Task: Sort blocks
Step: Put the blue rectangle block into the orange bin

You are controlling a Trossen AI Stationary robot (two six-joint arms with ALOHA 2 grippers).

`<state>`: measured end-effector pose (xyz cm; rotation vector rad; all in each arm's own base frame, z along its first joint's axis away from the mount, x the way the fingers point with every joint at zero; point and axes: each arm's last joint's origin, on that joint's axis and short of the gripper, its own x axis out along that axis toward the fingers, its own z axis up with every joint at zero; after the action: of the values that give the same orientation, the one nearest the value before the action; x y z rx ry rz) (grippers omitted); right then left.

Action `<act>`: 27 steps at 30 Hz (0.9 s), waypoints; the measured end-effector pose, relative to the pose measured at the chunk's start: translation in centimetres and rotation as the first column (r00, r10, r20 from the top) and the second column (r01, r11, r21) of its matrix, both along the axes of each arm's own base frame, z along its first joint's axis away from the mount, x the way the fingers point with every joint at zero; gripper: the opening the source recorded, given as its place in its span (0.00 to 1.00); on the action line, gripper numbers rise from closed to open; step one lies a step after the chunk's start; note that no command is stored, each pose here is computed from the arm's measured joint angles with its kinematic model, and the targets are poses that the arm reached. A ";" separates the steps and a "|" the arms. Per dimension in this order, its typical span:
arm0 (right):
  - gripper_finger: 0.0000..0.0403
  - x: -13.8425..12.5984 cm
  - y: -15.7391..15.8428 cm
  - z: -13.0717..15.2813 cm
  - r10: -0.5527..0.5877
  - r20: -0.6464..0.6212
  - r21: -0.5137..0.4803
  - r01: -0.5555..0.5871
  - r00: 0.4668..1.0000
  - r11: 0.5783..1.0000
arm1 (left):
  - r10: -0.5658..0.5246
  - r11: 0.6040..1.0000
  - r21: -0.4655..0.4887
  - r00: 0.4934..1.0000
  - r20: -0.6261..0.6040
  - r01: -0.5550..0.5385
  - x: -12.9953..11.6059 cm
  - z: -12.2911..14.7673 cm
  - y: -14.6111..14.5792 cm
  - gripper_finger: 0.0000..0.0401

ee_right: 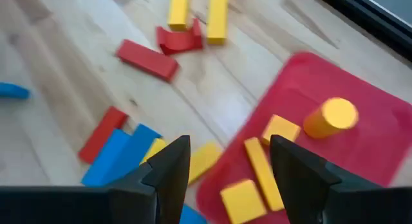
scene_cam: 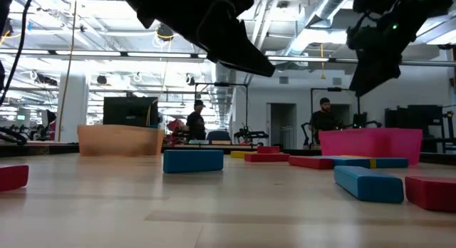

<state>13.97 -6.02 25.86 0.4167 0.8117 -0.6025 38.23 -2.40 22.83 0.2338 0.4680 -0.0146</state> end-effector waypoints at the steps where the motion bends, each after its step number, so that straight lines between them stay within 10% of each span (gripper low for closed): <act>1: 0.56 0.0 0.2 0.1 0.010 0.013 0.000 -0.010 1.000 1.000 | 0.006 1.000 0.000 1.000 0.000 -0.006 0.0 0.0 0.2 0.41; 27: 0.56 5.1 10.9 -1.8 0.397 0.075 0.096 -0.403 0.915 0.910 | 0.197 0.948 -0.224 0.969 -0.146 -0.227 -1.7 -0.9 10.7 0.41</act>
<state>19.02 4.91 24.08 0.3506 0.8516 -0.1632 36.53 8.29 21.89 -0.0562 0.6069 0.1262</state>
